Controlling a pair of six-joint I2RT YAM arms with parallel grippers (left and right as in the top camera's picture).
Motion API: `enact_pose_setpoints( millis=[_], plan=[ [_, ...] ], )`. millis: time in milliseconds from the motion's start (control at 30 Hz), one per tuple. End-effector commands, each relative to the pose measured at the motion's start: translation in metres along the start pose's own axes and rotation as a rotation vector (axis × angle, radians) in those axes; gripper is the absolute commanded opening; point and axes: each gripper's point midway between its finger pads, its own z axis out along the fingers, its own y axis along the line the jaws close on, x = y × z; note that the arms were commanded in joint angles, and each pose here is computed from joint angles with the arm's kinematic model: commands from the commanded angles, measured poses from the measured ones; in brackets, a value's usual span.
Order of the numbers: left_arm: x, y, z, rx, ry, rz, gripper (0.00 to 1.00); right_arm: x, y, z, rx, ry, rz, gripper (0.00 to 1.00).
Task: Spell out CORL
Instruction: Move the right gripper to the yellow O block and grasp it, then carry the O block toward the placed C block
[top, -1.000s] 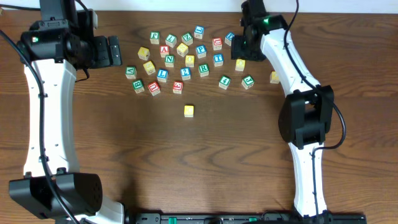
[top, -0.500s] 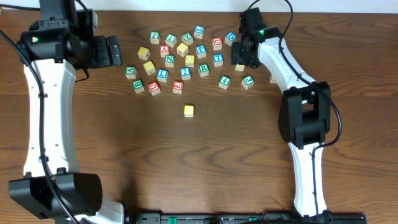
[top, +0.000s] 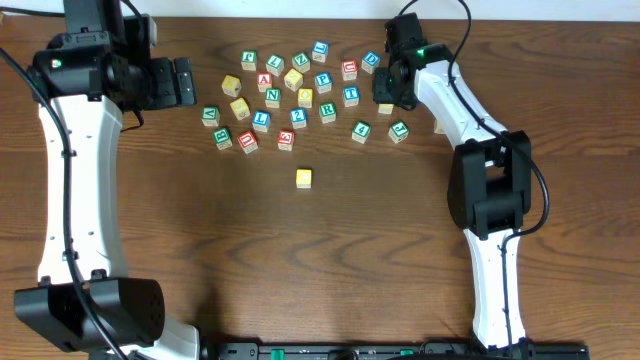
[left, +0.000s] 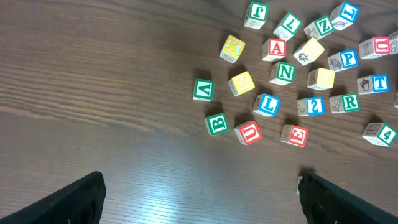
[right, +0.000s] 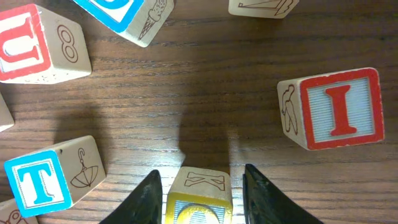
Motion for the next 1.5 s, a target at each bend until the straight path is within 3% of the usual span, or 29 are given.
enact_pose_setpoints(
  millis=[0, 333, 367, 567, 933, 1100, 1467],
  plan=[
    [-0.006, -0.003, -0.006, 0.008, -0.021, 0.011, 0.98, 0.010, -0.011, 0.011, 0.036, 0.035, -0.005, 0.36],
    [-0.006, -0.003, -0.006, 0.008, -0.021, 0.011, 0.98, 0.031, -0.012, 0.022, 0.064, 0.102, 0.040, 0.32],
    [-0.006, -0.003, -0.006, 0.008, -0.021, 0.011, 0.98, 0.030, -0.012, 0.022, 0.063, 0.099, 0.040, 0.26],
    [-0.006, -0.003, -0.006, 0.008, -0.021, 0.011, 0.98, 0.022, -0.009, 0.014, 0.054, 0.071, 0.037, 0.28],
    [-0.006, -0.003, -0.006, 0.008, -0.021, 0.011, 0.98, -0.011, 0.030, -0.091, -0.046, -0.061, -0.026, 0.25],
    [-0.006, -0.003, -0.006, 0.008, -0.021, 0.011, 0.98, 0.021, 0.069, -0.119, -0.100, 0.007, -0.107, 0.24],
    [-0.006, -0.003, -0.006, 0.008, -0.021, 0.011, 0.98, 0.128, 0.114, -0.107, -0.052, 0.279, -0.206, 0.24]
  ],
)
